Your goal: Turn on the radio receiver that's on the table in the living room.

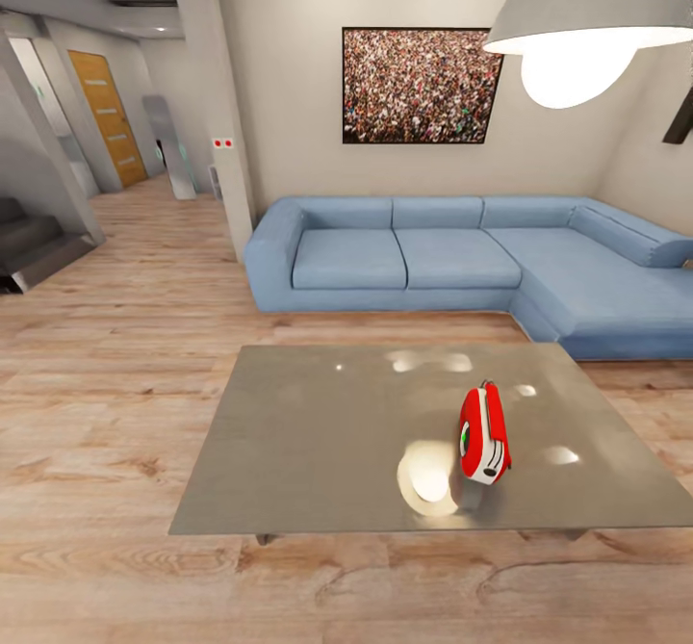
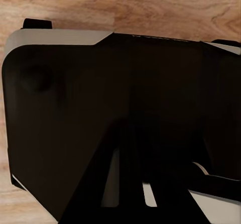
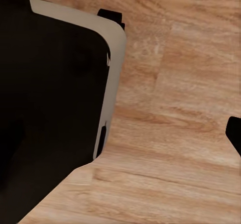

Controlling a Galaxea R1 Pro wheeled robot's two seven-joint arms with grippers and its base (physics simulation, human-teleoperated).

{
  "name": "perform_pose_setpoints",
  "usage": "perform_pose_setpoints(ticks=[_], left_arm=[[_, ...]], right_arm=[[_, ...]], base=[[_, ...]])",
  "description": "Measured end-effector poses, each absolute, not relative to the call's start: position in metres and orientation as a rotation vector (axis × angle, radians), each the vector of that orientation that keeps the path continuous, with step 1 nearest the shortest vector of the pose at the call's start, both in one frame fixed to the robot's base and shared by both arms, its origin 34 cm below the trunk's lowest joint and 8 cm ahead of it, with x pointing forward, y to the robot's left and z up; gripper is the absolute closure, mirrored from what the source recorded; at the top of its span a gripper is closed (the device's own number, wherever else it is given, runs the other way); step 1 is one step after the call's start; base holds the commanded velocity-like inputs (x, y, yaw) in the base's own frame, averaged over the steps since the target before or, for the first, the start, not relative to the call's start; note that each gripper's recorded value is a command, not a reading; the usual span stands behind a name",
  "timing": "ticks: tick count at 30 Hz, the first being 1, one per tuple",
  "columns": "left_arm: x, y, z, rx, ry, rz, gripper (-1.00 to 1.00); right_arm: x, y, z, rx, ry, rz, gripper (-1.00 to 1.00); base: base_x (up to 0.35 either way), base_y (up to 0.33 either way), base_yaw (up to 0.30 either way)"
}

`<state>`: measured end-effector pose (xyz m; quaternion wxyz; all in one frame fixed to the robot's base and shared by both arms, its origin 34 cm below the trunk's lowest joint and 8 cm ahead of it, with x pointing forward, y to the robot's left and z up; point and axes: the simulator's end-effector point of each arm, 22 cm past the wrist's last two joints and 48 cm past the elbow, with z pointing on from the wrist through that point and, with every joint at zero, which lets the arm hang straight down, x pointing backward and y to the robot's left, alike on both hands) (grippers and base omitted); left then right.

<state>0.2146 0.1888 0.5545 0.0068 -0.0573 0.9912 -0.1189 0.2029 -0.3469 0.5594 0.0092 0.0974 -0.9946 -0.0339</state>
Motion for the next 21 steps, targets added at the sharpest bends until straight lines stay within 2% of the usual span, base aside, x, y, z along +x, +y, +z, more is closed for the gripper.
perform_pose_setpoints(ticks=[10,21], left_arm=[[0.221,0.189,0.556,-0.175,3.085,-0.37,1.0],[0.228,0.19,0.557,-0.171,3.068,-0.369,1.0]], right_arm=[[0.176,-0.31,0.557,0.299,-3.089,-0.137,-1.0],[0.17,-0.309,0.557,0.297,-3.096,-0.096,-1.0]], base=[[0.0,0.0,0.0],[0.0,0.0,0.0]])
